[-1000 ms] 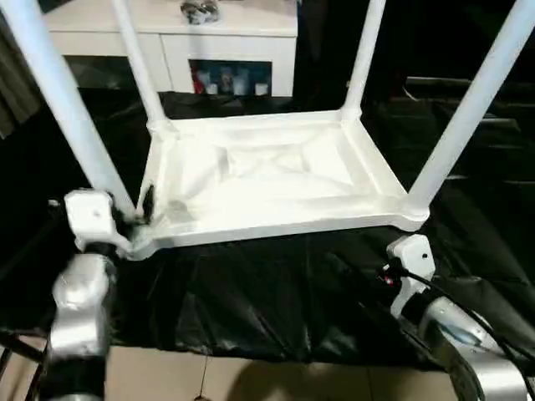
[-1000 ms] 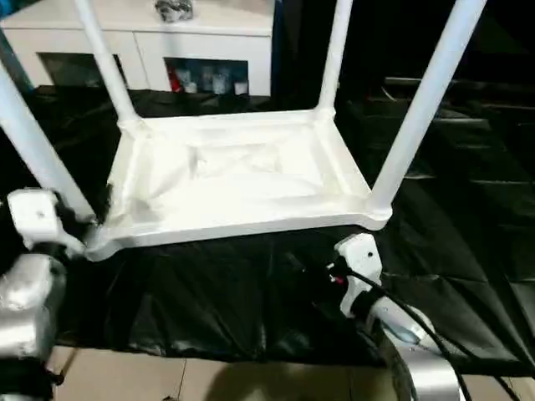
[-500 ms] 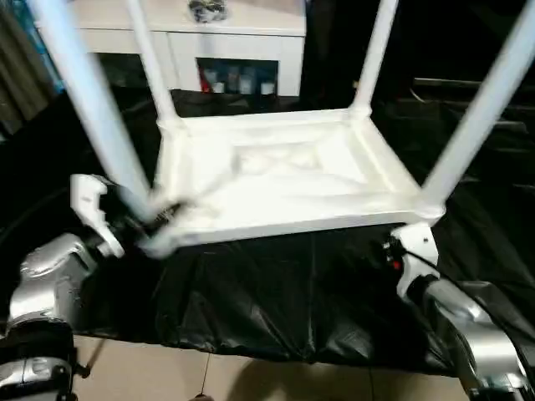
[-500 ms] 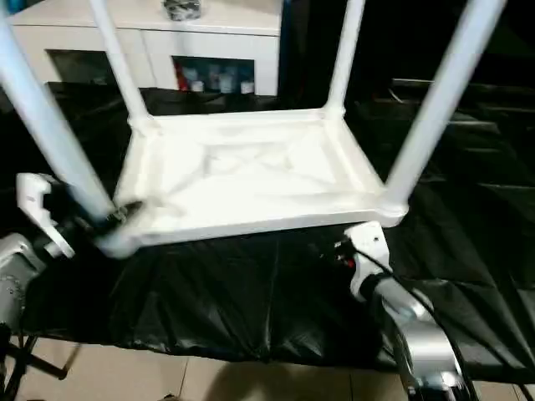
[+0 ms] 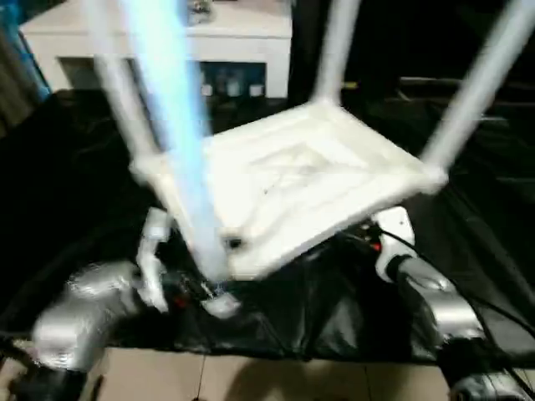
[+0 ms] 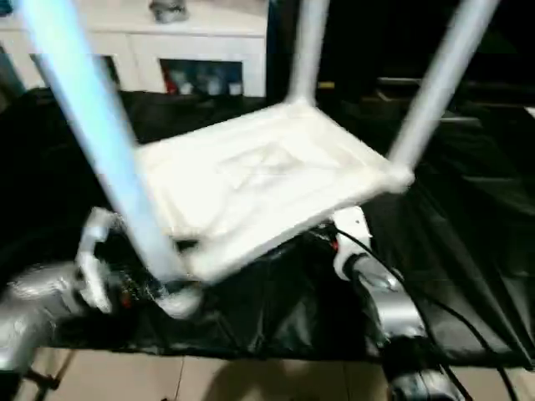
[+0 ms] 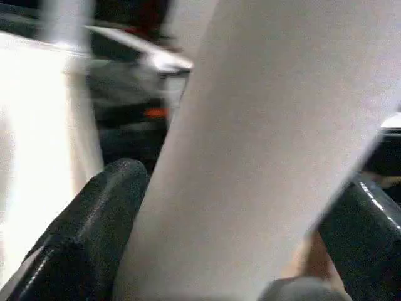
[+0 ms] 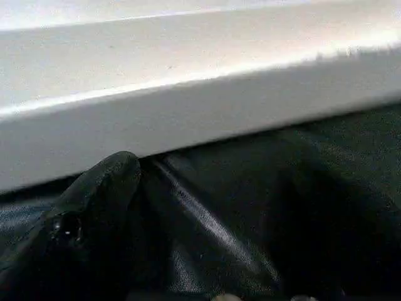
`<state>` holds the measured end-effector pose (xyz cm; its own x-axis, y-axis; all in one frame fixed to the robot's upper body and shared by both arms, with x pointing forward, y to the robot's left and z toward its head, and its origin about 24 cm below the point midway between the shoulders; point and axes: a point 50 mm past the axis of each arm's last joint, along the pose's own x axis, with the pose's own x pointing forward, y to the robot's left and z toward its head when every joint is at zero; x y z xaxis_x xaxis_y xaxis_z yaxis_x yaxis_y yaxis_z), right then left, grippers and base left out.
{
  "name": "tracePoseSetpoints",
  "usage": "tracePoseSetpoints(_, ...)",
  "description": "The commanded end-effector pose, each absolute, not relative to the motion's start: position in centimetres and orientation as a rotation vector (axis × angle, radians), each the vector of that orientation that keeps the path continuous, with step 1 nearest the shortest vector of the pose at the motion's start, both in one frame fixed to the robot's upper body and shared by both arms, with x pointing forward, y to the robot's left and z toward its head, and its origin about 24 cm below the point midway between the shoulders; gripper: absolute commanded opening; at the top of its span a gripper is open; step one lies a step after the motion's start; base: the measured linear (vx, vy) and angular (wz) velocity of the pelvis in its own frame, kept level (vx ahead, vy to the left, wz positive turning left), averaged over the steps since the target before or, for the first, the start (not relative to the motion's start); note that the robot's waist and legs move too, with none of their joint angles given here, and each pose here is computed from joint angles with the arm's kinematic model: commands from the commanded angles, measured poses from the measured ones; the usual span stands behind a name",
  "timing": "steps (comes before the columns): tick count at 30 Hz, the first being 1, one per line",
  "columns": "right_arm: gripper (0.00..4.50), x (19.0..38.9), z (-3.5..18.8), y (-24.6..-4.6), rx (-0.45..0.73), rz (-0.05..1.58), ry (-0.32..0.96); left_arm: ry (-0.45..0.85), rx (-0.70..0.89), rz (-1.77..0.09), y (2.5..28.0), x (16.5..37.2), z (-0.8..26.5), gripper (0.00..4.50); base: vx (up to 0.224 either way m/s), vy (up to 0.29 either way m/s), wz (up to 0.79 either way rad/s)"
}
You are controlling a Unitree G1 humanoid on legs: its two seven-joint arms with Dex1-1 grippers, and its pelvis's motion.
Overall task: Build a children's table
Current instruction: Rotate table base
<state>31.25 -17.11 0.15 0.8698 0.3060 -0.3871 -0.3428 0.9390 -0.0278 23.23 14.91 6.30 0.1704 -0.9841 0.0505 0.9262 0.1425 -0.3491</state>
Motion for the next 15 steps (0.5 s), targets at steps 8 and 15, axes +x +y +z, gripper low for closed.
tracePoseSetpoints(8,4.5,33.2,0.7,-12.3,-0.119,0.498,0.358,0.153,-0.361,-1.488,9.7,22.8,7.2,4.46,0.0,0.0,0.0)
tracePoseSetpoints(15,4.5,33.3,0.4,-11.4,-0.086,0.519,0.352,0.121,-0.263,-1.426,6.7,25.3,7.1,4.46,0.0,0.0,0.0)
